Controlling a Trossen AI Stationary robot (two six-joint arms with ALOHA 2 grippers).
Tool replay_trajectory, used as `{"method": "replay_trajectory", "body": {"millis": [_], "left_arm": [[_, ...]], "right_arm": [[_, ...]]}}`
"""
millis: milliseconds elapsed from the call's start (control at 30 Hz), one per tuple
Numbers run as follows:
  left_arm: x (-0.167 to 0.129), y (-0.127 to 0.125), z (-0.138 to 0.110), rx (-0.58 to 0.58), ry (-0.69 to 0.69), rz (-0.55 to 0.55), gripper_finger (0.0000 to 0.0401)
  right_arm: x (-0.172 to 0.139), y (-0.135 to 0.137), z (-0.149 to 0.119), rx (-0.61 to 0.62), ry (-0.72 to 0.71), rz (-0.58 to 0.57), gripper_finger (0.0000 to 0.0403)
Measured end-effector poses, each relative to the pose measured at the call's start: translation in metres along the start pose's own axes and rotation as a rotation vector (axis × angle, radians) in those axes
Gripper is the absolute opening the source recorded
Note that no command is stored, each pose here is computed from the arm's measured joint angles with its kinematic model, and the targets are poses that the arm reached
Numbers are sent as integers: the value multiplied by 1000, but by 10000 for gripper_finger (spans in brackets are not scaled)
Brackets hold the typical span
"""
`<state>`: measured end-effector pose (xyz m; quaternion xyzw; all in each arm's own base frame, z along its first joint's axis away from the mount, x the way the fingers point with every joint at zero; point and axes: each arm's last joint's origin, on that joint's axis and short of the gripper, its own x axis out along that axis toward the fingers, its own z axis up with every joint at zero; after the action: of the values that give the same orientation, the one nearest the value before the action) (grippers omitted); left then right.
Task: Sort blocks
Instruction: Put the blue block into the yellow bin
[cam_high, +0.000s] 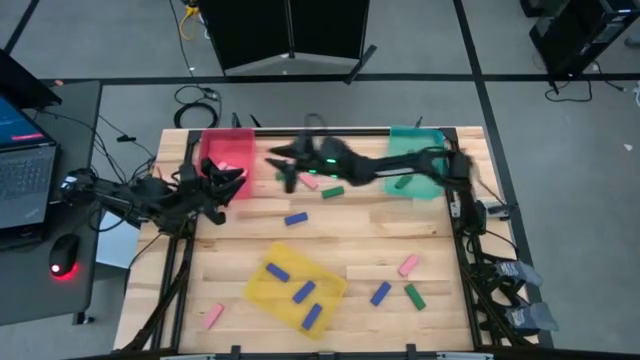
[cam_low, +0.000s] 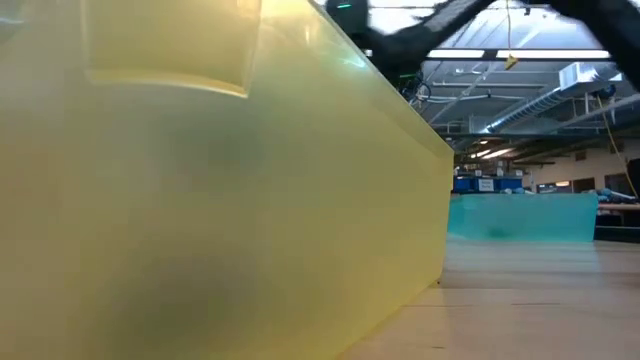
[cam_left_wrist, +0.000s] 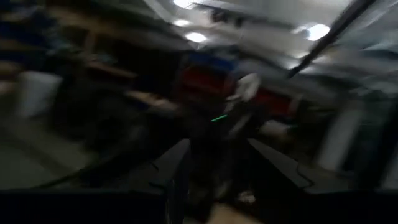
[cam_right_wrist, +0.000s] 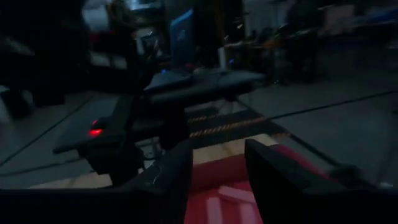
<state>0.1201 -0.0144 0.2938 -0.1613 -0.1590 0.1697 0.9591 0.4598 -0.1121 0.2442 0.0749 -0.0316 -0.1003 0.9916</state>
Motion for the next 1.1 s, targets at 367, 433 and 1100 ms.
{"method": "replay_trajectory", "body": {"millis": [367,433,1100], "left_arm": [[15,19,-36,3,261,270,160],[22,21,-43,8,332,297,160],[161,28,-124,265,1152,249,188]], "right_arm": [[-154,5,19,-3,-16,-81,158],[-177,6,19,-10,-32,-115,158],[-273,9,-1,85,-117,-205,158]]}}
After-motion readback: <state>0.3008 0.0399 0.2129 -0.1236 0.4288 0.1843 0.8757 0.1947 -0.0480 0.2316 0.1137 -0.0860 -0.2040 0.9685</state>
